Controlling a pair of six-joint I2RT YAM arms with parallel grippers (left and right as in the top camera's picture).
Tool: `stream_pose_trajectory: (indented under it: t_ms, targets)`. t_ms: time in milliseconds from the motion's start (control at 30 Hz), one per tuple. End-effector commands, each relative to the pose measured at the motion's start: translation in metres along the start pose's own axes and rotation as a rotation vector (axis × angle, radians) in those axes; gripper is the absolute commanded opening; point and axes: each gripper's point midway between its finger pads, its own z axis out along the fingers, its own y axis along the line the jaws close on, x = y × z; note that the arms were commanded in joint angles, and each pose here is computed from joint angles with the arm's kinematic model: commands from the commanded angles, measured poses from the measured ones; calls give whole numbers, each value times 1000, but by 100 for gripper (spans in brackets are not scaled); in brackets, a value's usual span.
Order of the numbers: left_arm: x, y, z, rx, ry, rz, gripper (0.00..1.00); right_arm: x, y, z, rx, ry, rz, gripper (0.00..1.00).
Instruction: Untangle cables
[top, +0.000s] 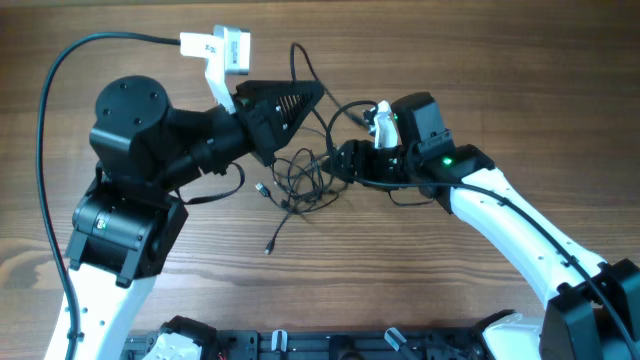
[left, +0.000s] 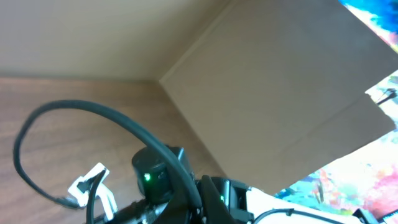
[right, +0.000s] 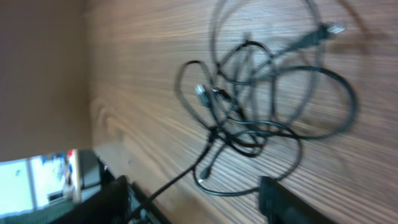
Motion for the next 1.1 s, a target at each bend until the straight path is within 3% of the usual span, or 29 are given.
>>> stream_pose_trajectory:
  t_ms: [0, 100, 200, 367, 533, 667, 900, 933, 1033, 1067]
  targets:
    - [0, 19, -7, -99, -4, -7, 4, -12, -21, -8, 144, -85, 30, 60]
    - [8, 37, -7, -168, 21, -51, 4, -14, -39, -11, 240, -105, -3, 61]
    - [26, 61, -3, -253, 86, -122, 4, -17, -62, -19, 366, -128, -66, 68]
    - [73, 95, 23, -326, 272, -241, 4, -14, -75, -27, 451, -105, -165, 73]
    - [116, 117, 58, -351, 426, -297, 4, -17, -92, -48, 520, -145, -58, 73]
    - [156, 135, 86, -372, 549, -332, 4, -28, -99, -82, 511, -216, 9, 76]
    - [206, 142, 122, -356, 670, -326, 4, -29, -77, -104, 354, -217, -84, 80]
    - [210, 140, 126, -350, 677, -320, 7, -27, -75, -103, 340, -202, -96, 80]
    - [210, 139, 128, -342, 674, -312, 52, -17, -76, -98, 324, -150, -106, 83]
    - [209, 140, 128, -343, 669, -313, 60, -15, -78, -97, 329, -135, -110, 85]
